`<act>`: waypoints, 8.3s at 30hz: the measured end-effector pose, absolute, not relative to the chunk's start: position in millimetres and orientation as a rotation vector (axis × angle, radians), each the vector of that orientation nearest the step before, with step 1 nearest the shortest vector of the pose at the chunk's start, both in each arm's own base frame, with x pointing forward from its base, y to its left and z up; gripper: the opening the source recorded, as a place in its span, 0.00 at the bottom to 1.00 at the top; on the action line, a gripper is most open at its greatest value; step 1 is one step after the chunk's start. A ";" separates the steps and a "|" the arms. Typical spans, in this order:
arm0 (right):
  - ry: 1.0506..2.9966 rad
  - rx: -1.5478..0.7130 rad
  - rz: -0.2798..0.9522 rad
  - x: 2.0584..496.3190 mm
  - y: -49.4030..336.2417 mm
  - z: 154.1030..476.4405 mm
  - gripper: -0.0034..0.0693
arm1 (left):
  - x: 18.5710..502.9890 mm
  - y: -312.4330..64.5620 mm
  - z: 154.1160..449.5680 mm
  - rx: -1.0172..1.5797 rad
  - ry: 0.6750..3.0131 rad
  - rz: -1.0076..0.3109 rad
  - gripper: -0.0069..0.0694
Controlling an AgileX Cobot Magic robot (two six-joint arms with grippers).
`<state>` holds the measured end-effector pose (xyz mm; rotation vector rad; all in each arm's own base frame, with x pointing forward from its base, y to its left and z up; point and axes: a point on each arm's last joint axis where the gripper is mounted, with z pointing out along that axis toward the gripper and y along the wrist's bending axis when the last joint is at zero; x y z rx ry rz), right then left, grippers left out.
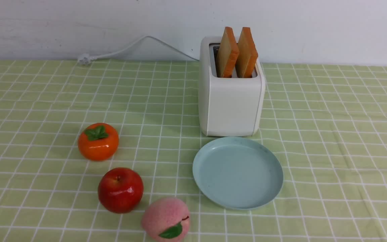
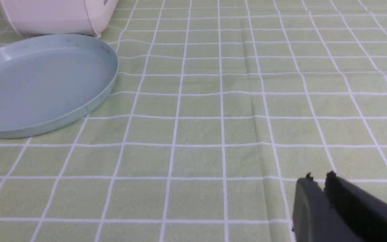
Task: Take toasted bread from bread machine on green coffee tablecloth place on plate.
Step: 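Reach for a toast slice standing in the toaster with the left gripper, then place the slice of bread on the plate with the left gripper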
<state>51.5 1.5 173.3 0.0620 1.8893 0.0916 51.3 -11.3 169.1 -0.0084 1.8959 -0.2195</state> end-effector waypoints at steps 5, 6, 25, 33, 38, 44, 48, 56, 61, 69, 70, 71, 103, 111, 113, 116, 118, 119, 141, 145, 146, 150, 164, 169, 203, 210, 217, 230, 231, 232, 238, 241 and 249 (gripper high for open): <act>1.889 0.062 0.092 51.5 1.5 173.3 0.15 | 51.3 -11.3 169.1 -0.008 1.896 -0.219 0.28; 1.889 0.062 0.092 51.5 1.5 173.3 0.15 | 51.3 -11.3 169.1 -0.008 1.896 -0.219 0.28; 1.889 0.062 0.092 51.5 1.5 173.3 0.17 | 53.5 -10.8 176.5 -0.044 1.812 -0.244 0.30; 1.885 0.057 0.085 51.6 1.3 173.7 0.19 | 55.8 -11.9 193.6 -0.466 1.591 -0.676 0.31; 1.825 0.115 0.152 53.6 2.5 175.7 0.19 | 56.4 -7.7 200.8 -0.699 1.443 -0.882 0.31; 1.659 0.419 0.504 55.7 6.6 188.0 0.20 | 56.6 -4.1 203.4 -0.735 1.391 -0.884 0.31; 1.588 0.508 0.604 56.2 6.4 192.8 0.21 | 56.6 -3.6 203.8 -0.694 1.399 -0.835 0.29; 1.629 0.508 0.637 52.9 9.4 204.4 0.14 | 55.7 -9.5 218.5 -0.611 1.446 -0.842 0.19; 1.776 0.315 0.531 49.5 15.6 241.2 0.04 | 75.5 -24.0 261.7 -0.360 1.682 -0.732 0.07; 1.939 0.060 0.433 53.6 23.4 263.8 0.04 | 142.4 -38.8 309.2 -0.063 1.898 -0.595 0.07; 1.939 0.052 0.437 53.5 24.2 265.0 0.04 | 150.0 -41.2 311.2 -0.042 1.911 -0.595 0.07; 1.938 0.045 0.438 53.5 24.4 265.6 0.04 | 153.9 -41.9 312.0 -0.031 1.918 -0.590 0.07; 1.600 -0.094 0.328 60.7 23.1 321.6 0.05 | 334.7 -203.3 296.7 0.449 1.917 -0.670 0.48; 1.582 -0.082 0.328 61.0 22.3 323.2 0.06 | 380.5 -226.3 283.5 0.454 1.902 -0.646 0.69; 1.584 -0.081 0.329 60.9 22.4 323.1 0.06 | 398.3 -231.9 279.4 0.441 1.891 -0.598 0.70; 1.586 -0.082 0.329 60.9 22.5 322.9 0.06 | 411.8 -237.5 274.7 0.437 1.882 -0.578 0.70; 1.587 -0.083 0.330 60.9 22.5 322.9 0.06 | 421.4 -241.8 271.3 0.437 1.873 -0.568 0.70; 1.587 -0.083 0.330 60.9 22.5 322.9 0.06 | 425.9 -243.4 270.4 0.438 1.866 -0.555 0.70; 1.602 -0.091 0.337 60.9 23.5 321.5 0.07 | 466.3 -251.4 254.4 0.356 1.845 -0.420 0.57; 1.604 -0.093 0.337 60.8 23.6 321.4 0.07 | 466.3 -251.4 254.5 0.356 1.845 -0.420 0.43; 1.604 -0.093 0.337 60.8 23.6 321.4 0.07 | 466.3 -251.4 254.5 0.356 1.845 -0.420 0.42; 1.605 -0.093 0.339 60.8 23.7 321.2 0.07 | 466.3 -251.4 254.5 0.355 1.845 -0.421 0.23; 1.607 -0.095 0.339 60.8 23.8 321.0 0.08 | 455.0 -245.3 298.0 0.333 1.766 -0.443 0.22; 1.606 -0.095 0.338 60.8 23.8 321.1 0.08 | 444.3 -239.5 330.5 0.321 1.703 -0.456 0.22; 1.596 -0.088 0.333 61.0 23.1 322.1 0.09 | 325.1 -231.7 266.3 0.450 2.235 -1.114 0.22; 1.596 -0.088 0.334 61.0 23.1 322.0 0.09 | 346.8 -234.3 222.5 0.288 2.321 -1.036 0.22; 1.599 -0.088 0.338 60.9 23.3 321.8 0.09 | 351.6 -236.8 201.9 0.238 2.372 -1.044 0.23; 1.611 -0.098 0.341 60.7 24.1 320.7 0.09 | 348.8 -232.0 206.2 0.271 2.407 -0.978 0.90; 1.611 -0.098 0.341 60.7 24.1 320.7 0.09 | 347.9 -230.3 209.6 0.285 2.407 -0.961 0.91; 1.611 -0.097 0.342 60.7 24.1 320.7 0.09 | 346.0 -228.6 215.8 0.285 2.405 -0.950 0.92; 1.611 -0.096 0.344 60.7 24.1 320.7 0.09 | 337.1 -216.7 238.1 0.346 2.421 -0.830 0.84; 1.610 -0.093 0.352 60.6 24.4 320.8 0.09 | 332.5 -208.0 251.4 0.346 2.428 -0.787 0.76; 1.658 -0.088 0.400 65.2 27.3 318.2 0.09 | 282.9 -171.5 333.5 0.526 2.338 -0.606 0.13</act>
